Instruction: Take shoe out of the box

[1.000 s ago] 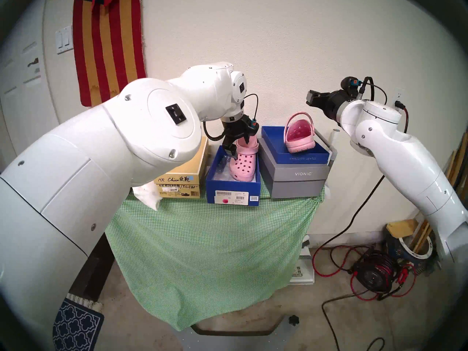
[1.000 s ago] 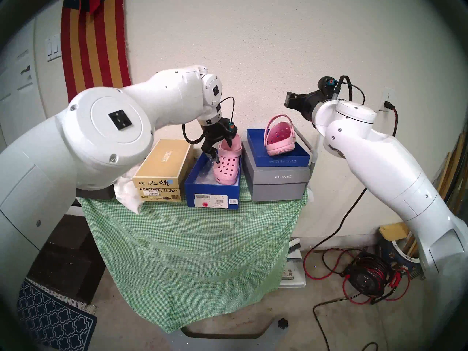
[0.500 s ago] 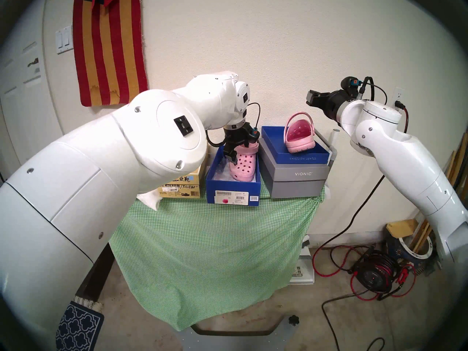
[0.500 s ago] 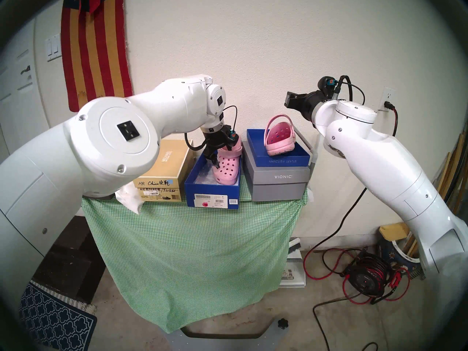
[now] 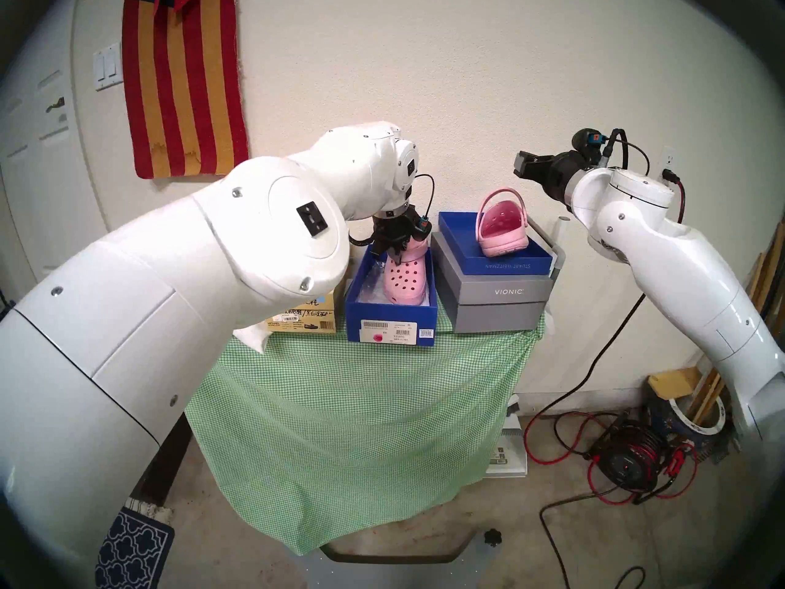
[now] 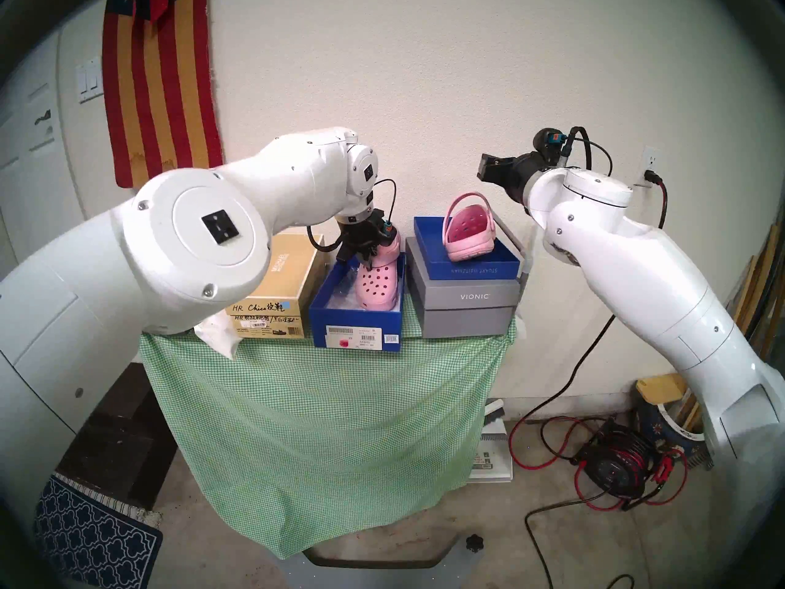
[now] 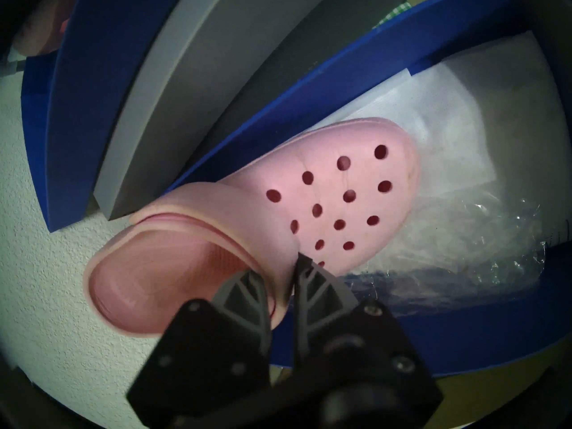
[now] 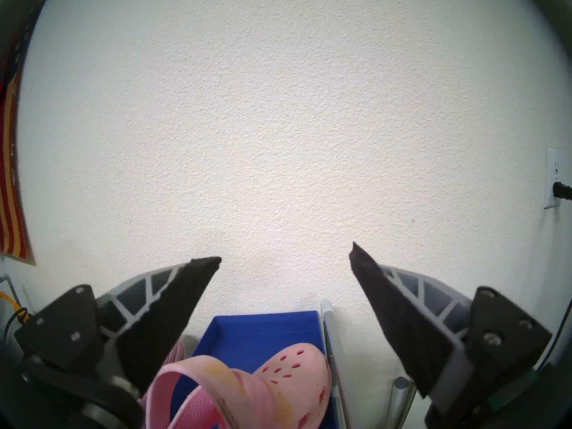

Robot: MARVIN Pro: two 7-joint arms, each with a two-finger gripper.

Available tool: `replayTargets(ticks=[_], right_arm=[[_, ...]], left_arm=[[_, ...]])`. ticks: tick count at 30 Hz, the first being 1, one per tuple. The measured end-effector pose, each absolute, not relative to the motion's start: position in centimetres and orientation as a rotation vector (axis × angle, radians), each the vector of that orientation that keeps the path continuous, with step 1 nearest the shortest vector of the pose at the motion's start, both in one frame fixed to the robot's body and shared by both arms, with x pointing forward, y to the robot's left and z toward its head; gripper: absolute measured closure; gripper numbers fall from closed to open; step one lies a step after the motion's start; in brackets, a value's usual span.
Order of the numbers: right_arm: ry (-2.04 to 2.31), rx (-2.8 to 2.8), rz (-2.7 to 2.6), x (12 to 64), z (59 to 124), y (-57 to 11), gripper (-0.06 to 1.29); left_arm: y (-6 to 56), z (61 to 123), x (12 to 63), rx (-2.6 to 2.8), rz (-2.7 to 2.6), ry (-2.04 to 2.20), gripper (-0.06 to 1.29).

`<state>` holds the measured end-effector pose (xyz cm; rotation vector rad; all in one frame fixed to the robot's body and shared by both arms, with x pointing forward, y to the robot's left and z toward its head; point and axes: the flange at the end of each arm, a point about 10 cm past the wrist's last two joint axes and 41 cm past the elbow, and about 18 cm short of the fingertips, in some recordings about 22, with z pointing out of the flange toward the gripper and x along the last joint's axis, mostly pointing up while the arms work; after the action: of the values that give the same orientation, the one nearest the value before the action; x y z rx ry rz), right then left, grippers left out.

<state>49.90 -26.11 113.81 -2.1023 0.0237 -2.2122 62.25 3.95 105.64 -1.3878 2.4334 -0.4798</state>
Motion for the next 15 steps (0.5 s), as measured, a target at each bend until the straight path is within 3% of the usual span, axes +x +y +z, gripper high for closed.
replayTargets(ticks=[15], right_arm=[[0.012, -2.101, -2.218, 49.9, 113.8, -26.0, 0.03]], left_arm=[[6.4, 110.1, 62.2, -1.32, -0.288, 2.417, 1.14]])
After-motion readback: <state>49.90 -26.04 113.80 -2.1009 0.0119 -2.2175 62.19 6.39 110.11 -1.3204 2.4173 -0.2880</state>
